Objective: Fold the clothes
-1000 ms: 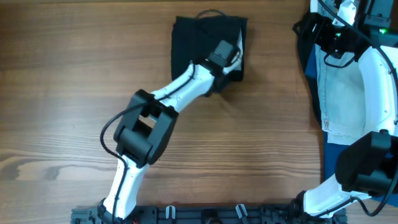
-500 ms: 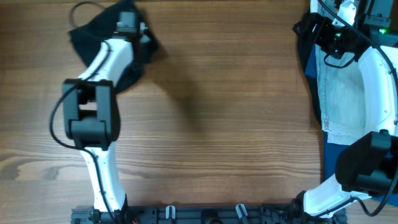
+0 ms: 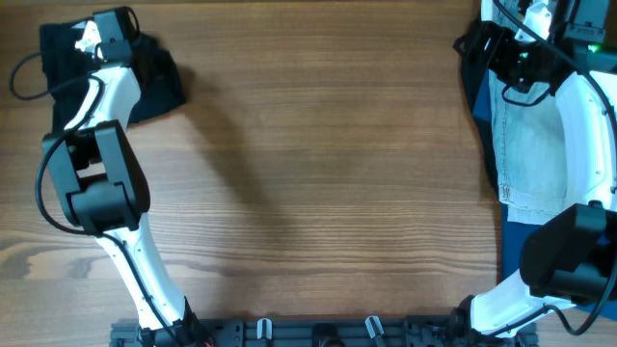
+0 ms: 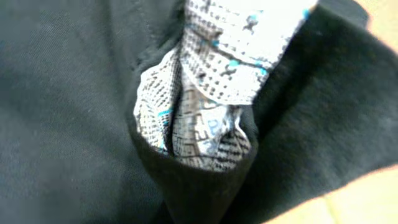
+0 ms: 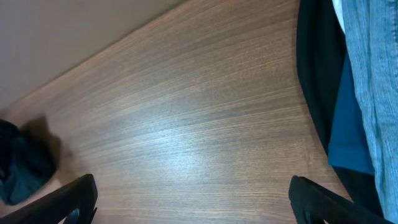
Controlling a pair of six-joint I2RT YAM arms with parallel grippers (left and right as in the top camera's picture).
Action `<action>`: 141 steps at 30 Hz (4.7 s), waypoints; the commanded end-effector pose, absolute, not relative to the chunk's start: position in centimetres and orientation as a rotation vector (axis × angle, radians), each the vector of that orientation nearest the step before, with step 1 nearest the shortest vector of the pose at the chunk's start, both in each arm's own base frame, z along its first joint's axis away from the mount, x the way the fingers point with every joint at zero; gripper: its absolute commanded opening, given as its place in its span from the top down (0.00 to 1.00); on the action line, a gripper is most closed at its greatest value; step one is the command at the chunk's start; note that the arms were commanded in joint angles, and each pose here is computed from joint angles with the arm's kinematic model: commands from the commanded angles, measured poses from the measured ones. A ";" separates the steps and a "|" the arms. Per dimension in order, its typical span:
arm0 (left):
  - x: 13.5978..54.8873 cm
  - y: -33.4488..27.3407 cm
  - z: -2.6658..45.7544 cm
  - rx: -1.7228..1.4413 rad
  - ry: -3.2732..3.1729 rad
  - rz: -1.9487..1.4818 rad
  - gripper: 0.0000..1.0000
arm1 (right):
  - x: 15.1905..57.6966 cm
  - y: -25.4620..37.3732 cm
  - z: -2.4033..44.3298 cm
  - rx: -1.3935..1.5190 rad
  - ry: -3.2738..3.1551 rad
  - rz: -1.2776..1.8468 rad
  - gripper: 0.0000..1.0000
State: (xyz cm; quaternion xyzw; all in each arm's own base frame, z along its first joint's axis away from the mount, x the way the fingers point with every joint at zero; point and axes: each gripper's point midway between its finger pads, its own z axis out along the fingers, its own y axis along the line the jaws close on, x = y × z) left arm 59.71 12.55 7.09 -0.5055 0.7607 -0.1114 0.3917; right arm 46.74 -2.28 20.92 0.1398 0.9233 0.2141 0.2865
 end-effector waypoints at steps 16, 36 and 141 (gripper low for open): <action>60.3 11.6 4.8 -0.470 2.272 0.102 0.96 | 46.7 -2.2 20.3 0.389 2.487 0.571 0.00; 47.0 3.0 37.9 -0.217 1.966 -0.232 0.00 | 42.6 -2.4 30.5 0.080 2.289 0.346 0.00; 25.1 -2.5 18.8 -0.043 1.532 -0.274 0.00 | 24.2 2.8 17.6 -0.082 1.601 0.171 0.00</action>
